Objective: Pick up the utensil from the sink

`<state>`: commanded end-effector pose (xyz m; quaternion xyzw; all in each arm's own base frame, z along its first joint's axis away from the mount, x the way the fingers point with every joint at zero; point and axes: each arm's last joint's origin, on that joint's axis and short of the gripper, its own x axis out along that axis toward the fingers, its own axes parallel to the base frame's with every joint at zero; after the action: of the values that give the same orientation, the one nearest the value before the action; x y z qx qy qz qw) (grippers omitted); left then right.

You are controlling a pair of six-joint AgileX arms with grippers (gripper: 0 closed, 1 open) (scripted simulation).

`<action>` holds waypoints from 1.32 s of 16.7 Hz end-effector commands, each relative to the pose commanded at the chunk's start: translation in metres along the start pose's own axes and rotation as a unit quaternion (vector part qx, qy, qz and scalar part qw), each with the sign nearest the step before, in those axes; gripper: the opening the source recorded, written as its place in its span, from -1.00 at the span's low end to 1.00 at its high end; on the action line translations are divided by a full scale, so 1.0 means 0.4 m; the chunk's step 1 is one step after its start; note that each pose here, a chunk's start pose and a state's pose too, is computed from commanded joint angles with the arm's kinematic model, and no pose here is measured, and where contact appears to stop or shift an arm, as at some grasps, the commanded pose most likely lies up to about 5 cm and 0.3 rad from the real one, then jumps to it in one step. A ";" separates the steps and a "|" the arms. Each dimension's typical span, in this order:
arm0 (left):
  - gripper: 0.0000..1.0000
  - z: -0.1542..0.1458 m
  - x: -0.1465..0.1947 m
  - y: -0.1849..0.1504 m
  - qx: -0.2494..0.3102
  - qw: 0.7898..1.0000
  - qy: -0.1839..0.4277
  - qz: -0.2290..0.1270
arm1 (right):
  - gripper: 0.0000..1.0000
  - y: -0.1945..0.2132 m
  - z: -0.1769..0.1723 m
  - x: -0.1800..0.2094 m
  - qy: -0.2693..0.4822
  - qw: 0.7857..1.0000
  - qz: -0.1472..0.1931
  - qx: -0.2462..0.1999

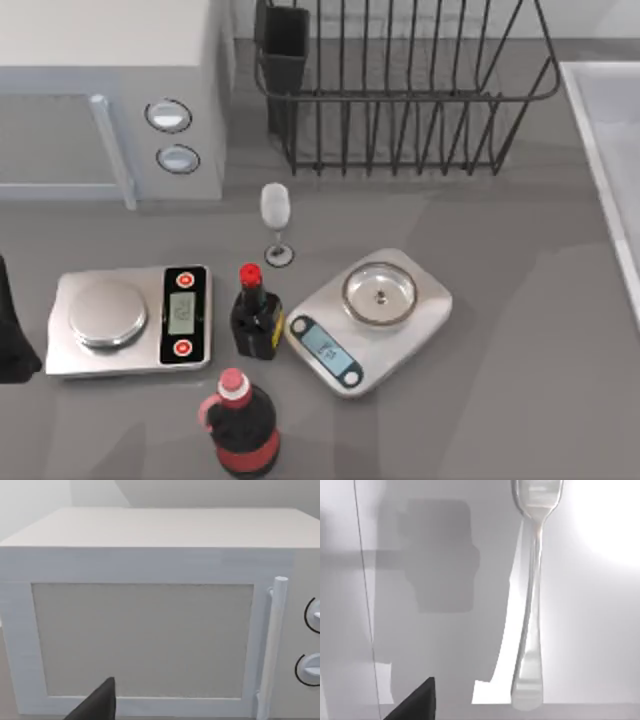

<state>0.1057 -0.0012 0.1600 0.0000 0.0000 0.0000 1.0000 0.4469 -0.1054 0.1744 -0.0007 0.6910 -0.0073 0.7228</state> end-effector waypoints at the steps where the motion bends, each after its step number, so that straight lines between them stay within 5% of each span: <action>1: 1.00 0.000 0.000 0.000 0.000 1.000 0.000 0.000 | 1.00 -0.006 0.008 0.019 0.011 1.000 0.003 0.000; 10: 1.00 0.000 0.000 0.000 0.000 1.000 0.000 0.000 | 1.00 -0.006 0.018 0.057 0.025 1.000 0.006 -0.002; 18: 1.00 0.000 0.000 0.000 0.000 1.000 0.000 0.000 | 1.00 -0.010 0.014 0.351 0.015 1.000 0.004 0.000; 22: 1.00 0.000 0.000 0.000 0.000 1.000 0.000 0.000 | 1.00 -0.008 0.000 0.408 0.023 1.000 0.006 0.000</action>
<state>0.1057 -0.0012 0.1600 0.0000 0.0000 0.0000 1.0000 0.4540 -0.1104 0.0114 0.0036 0.7071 -0.0036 0.7071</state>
